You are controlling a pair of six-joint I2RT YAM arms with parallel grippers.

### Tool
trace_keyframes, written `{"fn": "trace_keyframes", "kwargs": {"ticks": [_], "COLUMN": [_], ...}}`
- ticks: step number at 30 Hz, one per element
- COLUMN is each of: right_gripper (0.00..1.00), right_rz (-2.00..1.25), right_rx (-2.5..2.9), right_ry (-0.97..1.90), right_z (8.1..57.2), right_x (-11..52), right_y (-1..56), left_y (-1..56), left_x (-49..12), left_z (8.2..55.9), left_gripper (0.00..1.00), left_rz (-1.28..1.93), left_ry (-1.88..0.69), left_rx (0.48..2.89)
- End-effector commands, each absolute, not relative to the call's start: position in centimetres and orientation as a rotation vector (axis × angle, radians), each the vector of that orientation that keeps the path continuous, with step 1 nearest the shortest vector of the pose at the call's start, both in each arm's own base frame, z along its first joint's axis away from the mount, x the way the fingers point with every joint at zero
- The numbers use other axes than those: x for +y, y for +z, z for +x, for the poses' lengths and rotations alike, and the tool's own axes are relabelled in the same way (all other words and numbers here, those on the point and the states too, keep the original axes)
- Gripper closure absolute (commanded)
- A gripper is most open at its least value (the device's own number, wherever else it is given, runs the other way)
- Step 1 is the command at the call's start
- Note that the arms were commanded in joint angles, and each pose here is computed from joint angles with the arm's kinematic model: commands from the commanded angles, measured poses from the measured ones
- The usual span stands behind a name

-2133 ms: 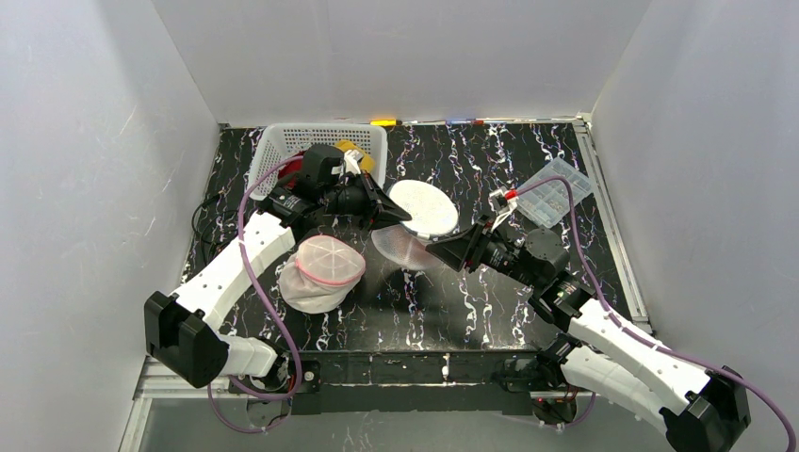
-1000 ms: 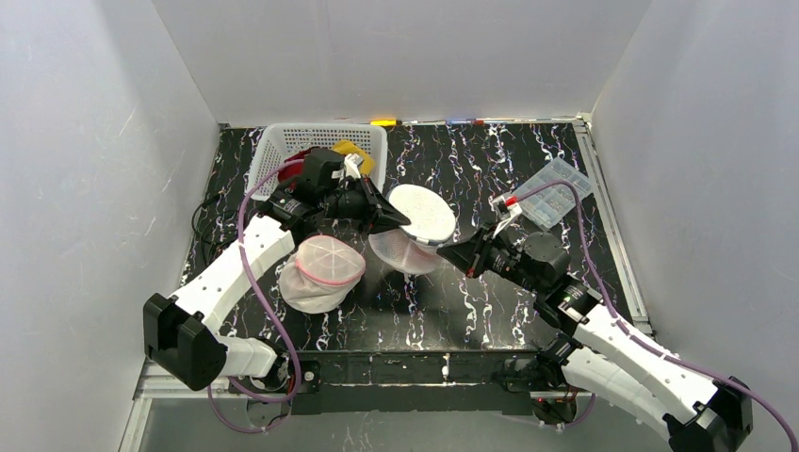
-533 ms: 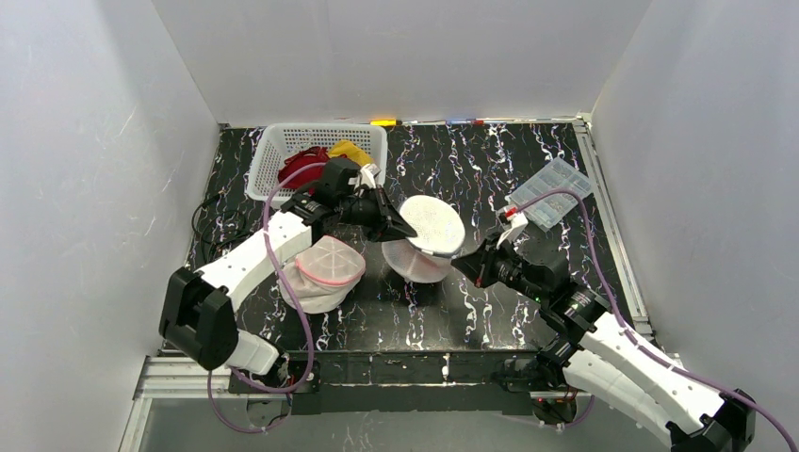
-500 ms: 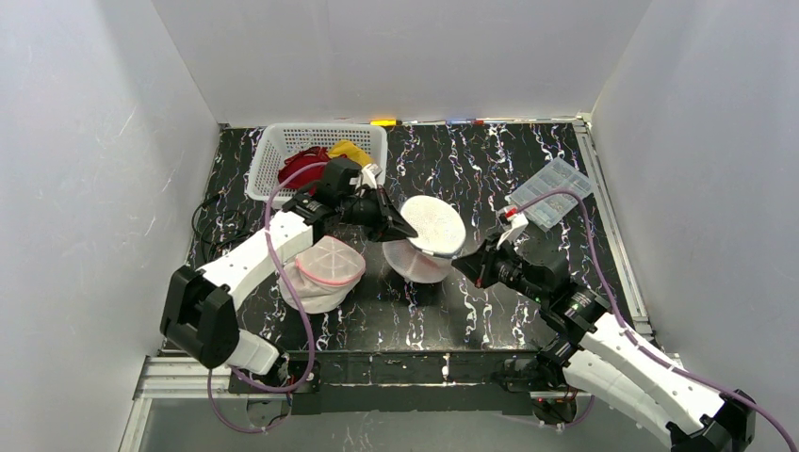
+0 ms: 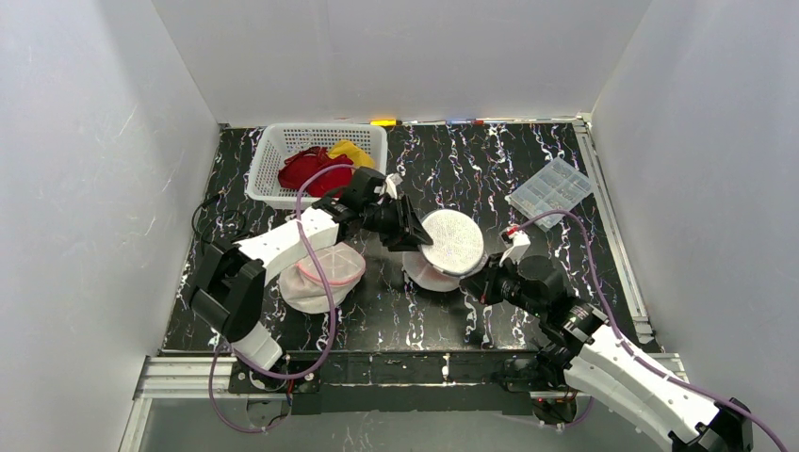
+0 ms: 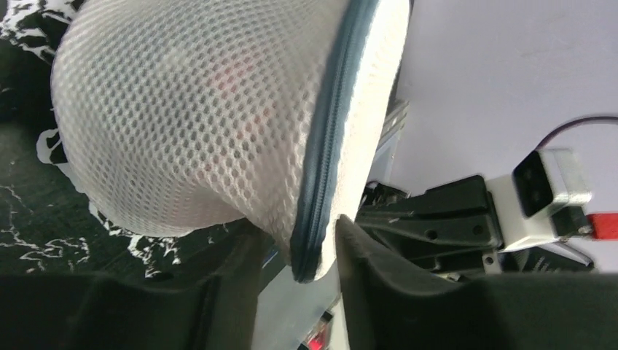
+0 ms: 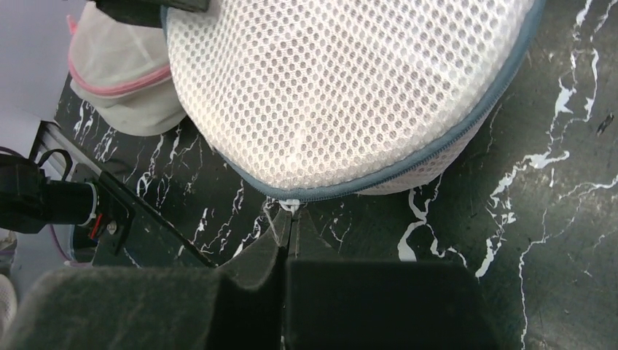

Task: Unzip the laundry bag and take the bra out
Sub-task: Unzip the laundry bag at the center of the board.

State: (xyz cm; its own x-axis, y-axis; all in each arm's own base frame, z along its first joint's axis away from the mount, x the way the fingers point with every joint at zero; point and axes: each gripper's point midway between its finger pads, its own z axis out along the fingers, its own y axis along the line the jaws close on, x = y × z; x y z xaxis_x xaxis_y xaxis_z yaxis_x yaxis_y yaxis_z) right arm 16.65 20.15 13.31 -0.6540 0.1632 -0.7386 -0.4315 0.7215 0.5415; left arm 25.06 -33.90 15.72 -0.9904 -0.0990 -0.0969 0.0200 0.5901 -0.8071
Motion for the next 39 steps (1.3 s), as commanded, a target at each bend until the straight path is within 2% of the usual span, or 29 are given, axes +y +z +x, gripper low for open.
{"fn": "trace_keyframes", "kwargs": {"ticks": [1, 2, 4, 9, 19, 30, 39], "right_gripper": [0.99, 0.99, 0.99, 0.99, 0.99, 0.99, 0.99], "right_rz": [-0.106, -0.096, -0.089, -0.071, -0.034, -0.062, -0.143], "right_rx": [2.07, 2.072, 2.066, 2.074, 2.071, 2.061, 2.075], "right_ry": [0.93, 0.928, 0.941, 0.943, 0.996, 1.017, 1.062], "right_z": [17.3, 17.3, 17.3, 17.5, 17.5, 17.5, 16.6], "right_x": [19.9, 19.9, 20.0, 20.1, 20.8, 21.3, 22.2], "right_y": [13.5, 13.3, 13.3, 13.2, 13.0, 13.5, 13.8], "left_y": [16.2, 16.2, 16.4, 16.8, 16.3, 15.1, 14.1], "left_x": [-33.5, -33.5, -33.4, -31.2, -27.8, -33.1, -35.4], "left_z": [24.5, 24.0, 23.1, 21.3, 18.3, 19.0, 20.1], "left_gripper": [0.47, 0.38, 0.27, 0.09, 0.09, 0.22, 0.28], "left_rz": [-0.076, -0.078, -0.077, -0.165, -0.424, -0.511, -0.497], "left_ry": [-1.272, -1.261, -1.24, -1.103, -0.957, -1.093, -1.055], "left_rx": [2.593, 2.582, 2.576, 2.538, 2.408, 2.374, 2.4]}}
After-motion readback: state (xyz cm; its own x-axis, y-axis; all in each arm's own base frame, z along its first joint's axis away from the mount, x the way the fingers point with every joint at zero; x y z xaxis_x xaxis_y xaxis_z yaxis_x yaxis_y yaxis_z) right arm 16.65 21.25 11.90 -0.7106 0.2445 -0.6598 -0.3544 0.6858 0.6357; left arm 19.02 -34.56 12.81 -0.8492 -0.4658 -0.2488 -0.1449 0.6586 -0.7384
